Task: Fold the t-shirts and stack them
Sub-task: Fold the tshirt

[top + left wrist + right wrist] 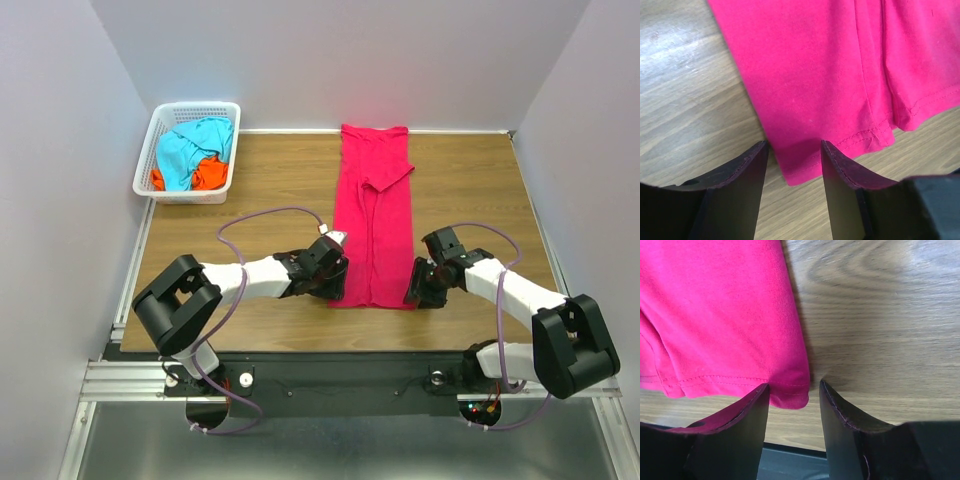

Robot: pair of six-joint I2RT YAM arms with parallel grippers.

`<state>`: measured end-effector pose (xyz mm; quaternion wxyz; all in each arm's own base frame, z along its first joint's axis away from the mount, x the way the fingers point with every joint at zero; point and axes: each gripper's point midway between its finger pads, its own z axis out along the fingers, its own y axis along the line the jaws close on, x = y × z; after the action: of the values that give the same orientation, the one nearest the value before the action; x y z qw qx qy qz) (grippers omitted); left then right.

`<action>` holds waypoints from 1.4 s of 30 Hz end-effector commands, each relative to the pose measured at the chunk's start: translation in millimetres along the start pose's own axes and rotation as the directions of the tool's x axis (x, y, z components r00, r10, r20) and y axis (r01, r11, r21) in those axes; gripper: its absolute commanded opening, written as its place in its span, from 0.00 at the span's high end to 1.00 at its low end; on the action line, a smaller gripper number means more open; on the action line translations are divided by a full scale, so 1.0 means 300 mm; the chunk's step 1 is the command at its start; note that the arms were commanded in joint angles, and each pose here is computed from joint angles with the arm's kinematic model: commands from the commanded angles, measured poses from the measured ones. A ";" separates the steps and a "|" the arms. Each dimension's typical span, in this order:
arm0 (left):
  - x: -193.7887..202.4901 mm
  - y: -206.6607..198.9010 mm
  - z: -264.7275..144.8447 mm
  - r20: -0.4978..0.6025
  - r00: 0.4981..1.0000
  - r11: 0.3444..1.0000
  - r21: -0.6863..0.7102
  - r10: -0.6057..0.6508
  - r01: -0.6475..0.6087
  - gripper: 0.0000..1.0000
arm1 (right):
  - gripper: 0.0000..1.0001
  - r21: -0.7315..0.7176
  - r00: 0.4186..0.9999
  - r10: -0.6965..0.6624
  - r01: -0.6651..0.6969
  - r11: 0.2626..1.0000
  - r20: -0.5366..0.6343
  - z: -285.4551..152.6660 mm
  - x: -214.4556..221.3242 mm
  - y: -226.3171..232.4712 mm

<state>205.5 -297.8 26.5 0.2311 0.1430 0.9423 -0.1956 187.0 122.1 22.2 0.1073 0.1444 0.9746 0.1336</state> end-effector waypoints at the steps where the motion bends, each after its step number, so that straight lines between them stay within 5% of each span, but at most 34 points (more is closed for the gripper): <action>1: 0.139 0.042 0.010 -0.140 0.990 0.999 -0.045 0.000 -0.007 0.43 | 0.49 0.065 1.000 0.005 -0.006 0.998 0.010 0.004 -0.004 -0.030; 18: 0.220 0.094 -0.013 -0.234 0.972 0.992 -0.121 0.016 -0.045 0.51 | 0.55 0.131 0.999 -0.029 0.033 0.991 -0.028 -0.001 0.044 -0.035; 23: 0.237 0.130 -0.017 -0.252 0.967 0.981 -0.172 0.042 -0.088 0.72 | 0.61 0.146 0.999 -0.042 0.046 0.988 -0.034 -0.002 0.048 -0.039; 27: 0.233 0.146 -0.021 -0.261 0.963 0.975 -0.193 0.061 -0.114 1.00 | 0.84 0.153 0.998 -0.050 0.056 0.987 -0.039 -0.009 0.053 -0.045; 33: 0.228 0.138 -0.069 -0.263 0.962 0.977 -0.173 0.074 -0.122 1.00 | 0.99 0.178 0.997 -0.070 0.076 0.981 -0.041 -0.063 0.057 -0.061; 42: 0.264 0.063 -0.154 -0.281 0.958 0.997 -0.028 0.056 -0.066 1.00 | 0.99 0.136 0.992 -0.080 0.093 0.986 -0.100 -0.129 0.134 -0.075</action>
<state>155.0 -270.9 19.2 0.1510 0.1797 0.9580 -0.1650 147.6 113.1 33.3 0.0630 0.1200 0.9876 0.0790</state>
